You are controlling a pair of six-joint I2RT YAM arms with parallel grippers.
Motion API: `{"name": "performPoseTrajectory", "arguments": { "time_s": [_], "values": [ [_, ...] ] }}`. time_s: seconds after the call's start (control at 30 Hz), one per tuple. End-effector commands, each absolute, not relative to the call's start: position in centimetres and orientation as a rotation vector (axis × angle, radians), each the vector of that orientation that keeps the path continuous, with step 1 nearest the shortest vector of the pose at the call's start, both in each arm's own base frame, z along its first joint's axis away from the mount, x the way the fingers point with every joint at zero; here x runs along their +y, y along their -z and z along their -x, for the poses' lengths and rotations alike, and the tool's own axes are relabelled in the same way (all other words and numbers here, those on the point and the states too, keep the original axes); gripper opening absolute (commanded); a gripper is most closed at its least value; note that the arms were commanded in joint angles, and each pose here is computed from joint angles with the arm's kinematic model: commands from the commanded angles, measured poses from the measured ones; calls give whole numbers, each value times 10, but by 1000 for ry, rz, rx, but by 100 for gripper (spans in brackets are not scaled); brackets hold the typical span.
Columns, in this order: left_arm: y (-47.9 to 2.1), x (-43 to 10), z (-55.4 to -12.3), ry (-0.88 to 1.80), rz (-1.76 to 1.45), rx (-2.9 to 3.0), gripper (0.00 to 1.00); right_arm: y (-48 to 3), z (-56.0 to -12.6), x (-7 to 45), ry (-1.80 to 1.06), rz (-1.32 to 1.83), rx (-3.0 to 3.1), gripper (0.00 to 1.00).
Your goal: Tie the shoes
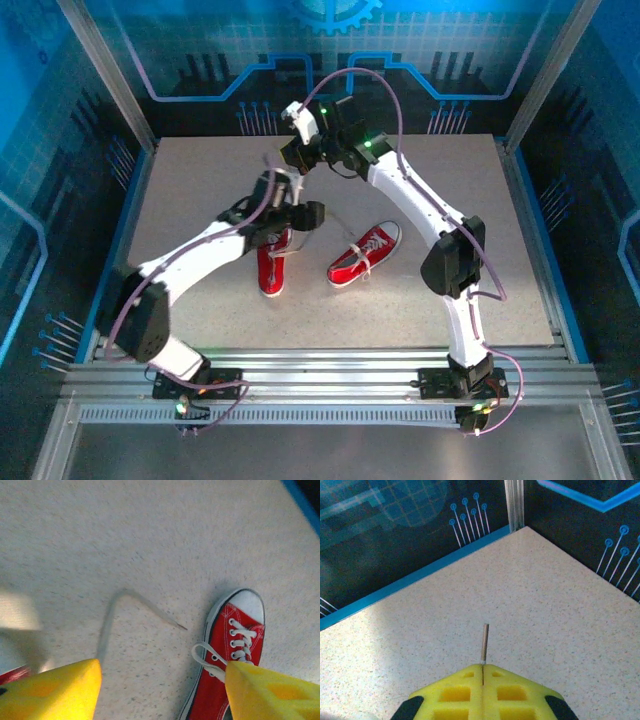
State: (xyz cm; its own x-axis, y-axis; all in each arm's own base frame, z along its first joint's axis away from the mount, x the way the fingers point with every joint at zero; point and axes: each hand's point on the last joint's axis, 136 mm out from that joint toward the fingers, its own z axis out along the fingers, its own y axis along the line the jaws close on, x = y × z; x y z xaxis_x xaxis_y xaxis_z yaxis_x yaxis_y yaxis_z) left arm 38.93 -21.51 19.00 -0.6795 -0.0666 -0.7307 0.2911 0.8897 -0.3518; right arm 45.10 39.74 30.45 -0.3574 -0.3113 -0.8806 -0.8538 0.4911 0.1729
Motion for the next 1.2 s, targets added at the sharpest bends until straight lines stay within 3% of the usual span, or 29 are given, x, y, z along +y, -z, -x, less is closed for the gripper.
{"name": "performPoseTrajectory", "arguments": {
  "time_s": [0.0,0.13,0.47,0.6,0.63,0.67,0.73,0.77,0.8,0.9,1.17],
  "values": [
    [-203,-177,-380,575,-128,2193,73,-305,-443,405,-857,963,1923,0],
    [-216,-154,-380,704,-173,2066,83,-314,-437,410,-892,893,1947,0],
    [-249,-177,-410,901,-280,1821,78,-328,-425,415,-946,773,1967,0],
    [-244,-172,-424,866,-239,1834,61,-329,-422,416,-972,740,1982,0],
    [-245,-170,-426,865,-231,1825,53,-330,-422,416,-974,731,1985,0],
    [-247,-168,-427,869,-224,1814,41,-330,-422,415,-977,722,1990,0],
    [-252,-164,-426,880,-217,1800,7,-328,-423,413,-972,700,2000,6],
    [-255,-162,-426,882,-214,1795,0,-326,-424,411,-963,683,2008,9],
    [-257,-159,-424,882,-209,1793,0,-322,-426,409,-951,659,2028,15],
    [-258,-147,-420,862,-185,1817,0,-303,-436,389,-883,511,2135,45],
    [-232,-117,-394,778,-105,2045,0,-197,-427,339,-628,61,2573,47]
  ]
}}
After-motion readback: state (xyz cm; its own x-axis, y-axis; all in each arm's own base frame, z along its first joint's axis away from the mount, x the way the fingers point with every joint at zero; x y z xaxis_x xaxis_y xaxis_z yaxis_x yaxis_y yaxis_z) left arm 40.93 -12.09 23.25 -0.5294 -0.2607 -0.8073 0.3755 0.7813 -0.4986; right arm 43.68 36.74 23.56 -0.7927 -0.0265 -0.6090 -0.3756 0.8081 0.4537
